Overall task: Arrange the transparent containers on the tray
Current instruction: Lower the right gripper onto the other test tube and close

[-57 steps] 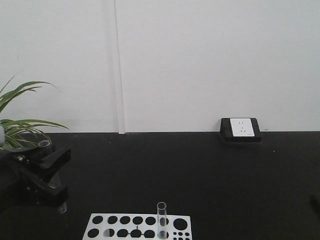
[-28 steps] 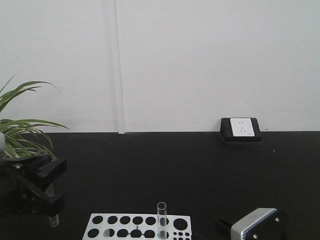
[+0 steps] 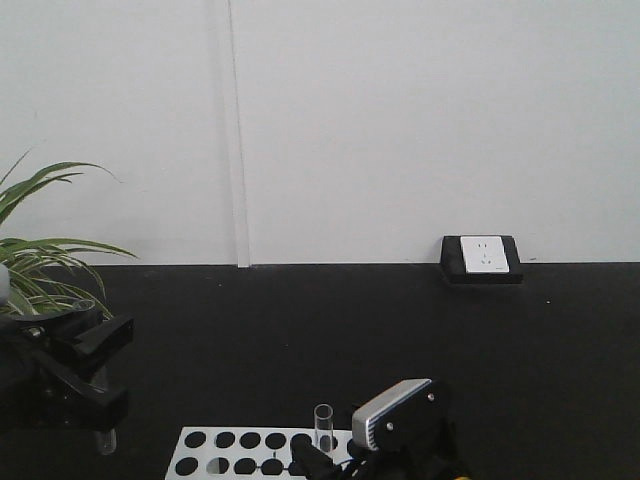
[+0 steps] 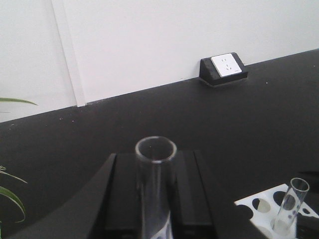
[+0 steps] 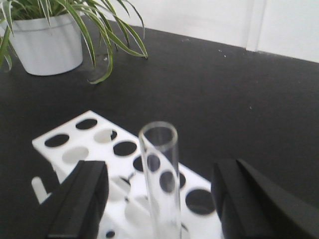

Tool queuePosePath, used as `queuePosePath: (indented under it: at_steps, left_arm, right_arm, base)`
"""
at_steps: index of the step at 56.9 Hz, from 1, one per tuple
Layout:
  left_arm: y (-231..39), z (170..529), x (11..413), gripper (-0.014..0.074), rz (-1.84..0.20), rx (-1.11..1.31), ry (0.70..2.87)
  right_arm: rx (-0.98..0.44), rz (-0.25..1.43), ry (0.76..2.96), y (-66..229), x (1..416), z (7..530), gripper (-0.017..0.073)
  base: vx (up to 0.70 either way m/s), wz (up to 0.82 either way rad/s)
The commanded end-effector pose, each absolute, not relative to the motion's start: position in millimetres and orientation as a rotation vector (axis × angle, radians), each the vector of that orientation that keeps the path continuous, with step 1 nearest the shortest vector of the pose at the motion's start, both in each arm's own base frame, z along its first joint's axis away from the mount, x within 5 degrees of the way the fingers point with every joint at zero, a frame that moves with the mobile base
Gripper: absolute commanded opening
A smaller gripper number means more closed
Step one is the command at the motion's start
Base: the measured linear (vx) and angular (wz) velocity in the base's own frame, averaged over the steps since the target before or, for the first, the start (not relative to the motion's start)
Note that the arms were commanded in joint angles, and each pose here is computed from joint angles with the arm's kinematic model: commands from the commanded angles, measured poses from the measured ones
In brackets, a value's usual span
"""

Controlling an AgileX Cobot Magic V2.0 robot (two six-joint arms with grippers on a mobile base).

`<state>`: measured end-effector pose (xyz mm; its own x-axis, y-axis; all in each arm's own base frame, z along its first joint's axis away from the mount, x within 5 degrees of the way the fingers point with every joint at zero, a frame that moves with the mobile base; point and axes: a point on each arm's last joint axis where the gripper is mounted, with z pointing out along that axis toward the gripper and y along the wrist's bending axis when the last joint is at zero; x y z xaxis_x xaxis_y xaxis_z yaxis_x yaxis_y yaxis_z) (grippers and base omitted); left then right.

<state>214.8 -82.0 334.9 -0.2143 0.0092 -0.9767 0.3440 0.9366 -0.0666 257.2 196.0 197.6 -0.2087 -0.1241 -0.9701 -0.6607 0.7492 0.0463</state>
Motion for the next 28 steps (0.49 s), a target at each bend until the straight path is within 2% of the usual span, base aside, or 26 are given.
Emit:
queuePosePath:
  at_steps: [1, 14, 28]
  left_arm:
    - [-83.3, 359.7, 211.6, 0.0124, -0.353, 0.250, 1.622]
    - [-83.3, 359.7, 211.6, 0.0124, -0.353, 0.250, 1.622]
    - [-83.3, 359.9, 211.6, 0.0124, -0.354, 0.250, 1.620]
  right_arm:
    - [-0.591, 0.589, 1.583, 205.0, 266.8, 225.7, 0.0517]
    - [-0.594, 0.588, 1.594, 214.1, 279.4, 217.1, 0.0502]
    - [-0.598, 0.584, 1.609, 214.4, 280.1, 215.0, 0.0370]
  base:
    - [0.00, 0.00]
    - [0.00, 0.00]
    - [0.00, 0.00]
